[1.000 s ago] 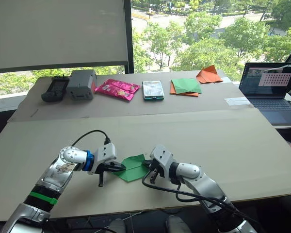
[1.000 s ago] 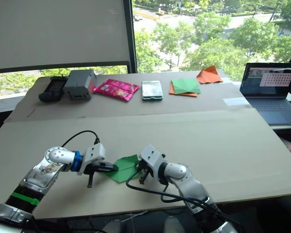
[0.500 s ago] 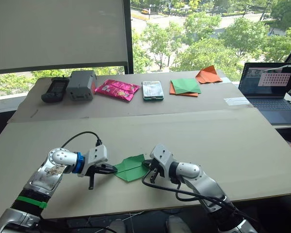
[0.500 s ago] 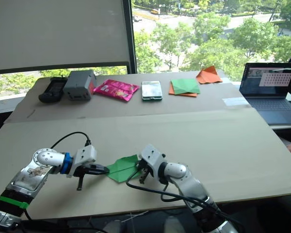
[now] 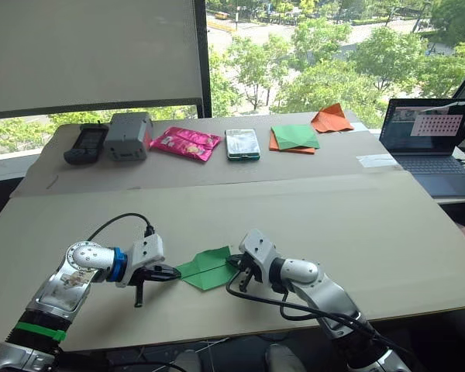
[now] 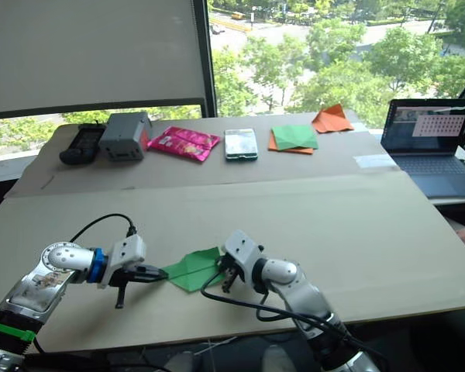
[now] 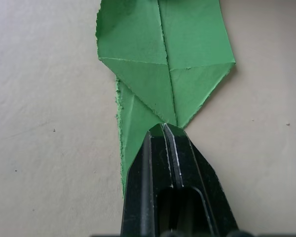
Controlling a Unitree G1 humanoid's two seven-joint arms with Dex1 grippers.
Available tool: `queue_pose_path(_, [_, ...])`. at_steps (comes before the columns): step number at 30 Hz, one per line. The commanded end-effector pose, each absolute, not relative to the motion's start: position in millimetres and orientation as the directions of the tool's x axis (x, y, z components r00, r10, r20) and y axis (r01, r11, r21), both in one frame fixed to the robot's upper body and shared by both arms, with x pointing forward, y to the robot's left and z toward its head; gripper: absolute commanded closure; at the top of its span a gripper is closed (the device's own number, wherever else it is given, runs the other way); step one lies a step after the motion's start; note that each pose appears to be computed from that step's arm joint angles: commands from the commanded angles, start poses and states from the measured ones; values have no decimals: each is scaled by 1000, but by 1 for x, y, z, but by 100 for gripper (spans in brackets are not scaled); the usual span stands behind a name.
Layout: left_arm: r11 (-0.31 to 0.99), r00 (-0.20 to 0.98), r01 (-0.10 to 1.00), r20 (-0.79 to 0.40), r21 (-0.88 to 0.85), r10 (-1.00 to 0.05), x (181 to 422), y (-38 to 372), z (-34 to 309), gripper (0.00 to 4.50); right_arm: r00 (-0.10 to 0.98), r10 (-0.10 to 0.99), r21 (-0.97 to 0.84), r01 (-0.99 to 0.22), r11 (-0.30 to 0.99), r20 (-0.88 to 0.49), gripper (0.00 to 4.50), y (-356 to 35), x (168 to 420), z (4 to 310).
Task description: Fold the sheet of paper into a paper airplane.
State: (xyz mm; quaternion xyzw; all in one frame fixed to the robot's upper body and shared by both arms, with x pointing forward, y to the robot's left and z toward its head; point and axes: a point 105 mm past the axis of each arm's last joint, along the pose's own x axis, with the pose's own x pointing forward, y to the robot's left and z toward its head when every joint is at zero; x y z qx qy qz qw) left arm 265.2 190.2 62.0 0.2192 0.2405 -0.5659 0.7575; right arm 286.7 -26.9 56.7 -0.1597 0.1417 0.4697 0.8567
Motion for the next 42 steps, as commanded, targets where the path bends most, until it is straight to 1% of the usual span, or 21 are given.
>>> queue_pose_path(1, [321, 264, 947, -591, 9, -762, 264, 193, 66, 450, 540, 742, -137, -834, 534, -397, 447, -32, 288, 58])
queue_pose_path(5, [388, 317, 920, -478, -55, -819, 267, 192, 94, 450, 542, 793, -154, -840, 520, -279, 447, -24, 285, 91])
queue_pose_path(8, [430, 349, 897, -441, -98, -827, 265, 198, 101, 450, 521, 824, -163, -853, 495, -224, 447, -22, 279, 110])
queue_pose_path(10, [447, 363, 887, -426, -113, -829, 264, 198, 103, 450, 524, 829, -159, -851, 501, -197, 447, -23, 277, 119])
queue_pose_path(13, [449, 362, 884, -417, -130, -834, 261, 196, 105, 450, 542, 824, -150, -839, 523, -162, 359, -27, 278, 131])
queue_pose_path(14, [452, 367, 882, -410, -132, -835, 261, 196, 106, 450, 537, 828, -145, -843, 518, -160, 319, -29, 277, 133])
queue_pose_path(15, [453, 370, 881, -398, -137, -839, 261, 195, 108, 450, 538, 828, -144, -842, 519, -161, 289, -31, 276, 134])
queue_pose_path(17, [452, 374, 880, -372, -149, -850, 261, 192, 112, 397, 545, 821, -144, -838, 527, -167, 219, -35, 278, 134])
queue_pose_path(18, [452, 375, 879, -362, -153, -853, 261, 190, 114, 362, 545, 820, -145, -838, 526, -175, 176, -36, 278, 133])
queue_pose_path(19, [452, 377, 878, -357, -154, -855, 261, 190, 115, 336, 543, 820, -145, -839, 524, -181, 149, -37, 278, 131])
queue_pose_path(22, [460, 387, 874, -352, -154, -852, 261, 188, 113, 234, 546, 815, -136, -838, 529, -195, 47, -42, 283, 126])
queue_pose_path(23, [462, 388, 874, -353, -153, -851, 260, 188, 113, 207, 547, 813, -134, -837, 530, -198, 15, -42, 285, 125])
queue_pose_path(24, [462, 389, 873, -354, -153, -851, 260, 188, 112, 169, 544, 813, -126, -839, 530, -207, 10, -43, 287, 123])
queue_pose_path(26, [465, 392, 872, -353, -154, -850, 261, 187, 110, 104, 533, 811, -118, -846, 520, -240, 10, -44, 293, 115])
queue_pose_path(31, [461, 387, 875, -357, -150, -850, 261, 183, 107, 104, 495, 825, -103, -868, 486, -273, 10, -43, 309, 108])
queue_pose_path(34, [466, 395, 873, -351, -145, -849, 262, 182, 107, 104, 441, 848, -89, -896, 435, -293, 10, -41, 310, 104])
queue_pose_path(35, [466, 396, 873, -350, -143, -849, 262, 182, 107, 99, 429, 854, -82, -902, 425, -295, 64, -40, 310, 103])
queue_pose_path(37, [466, 397, 874, -347, -141, -850, 261, 181, 108, 99, 405, 863, -77, -912, 402, -303, 117, -38, 309, 99])
queue_pose_path(38, [465, 397, 874, -347, -139, -850, 260, 181, 108, 99, 394, 868, -73, -917, 391, -302, 161, -36, 308, 99])
queue_pose_path(42, [467, 399, 873, -345, -139, -850, 258, 179, 108, 99, 367, 884, -56, -928, 367, -288, 305, -28, 306, 98])
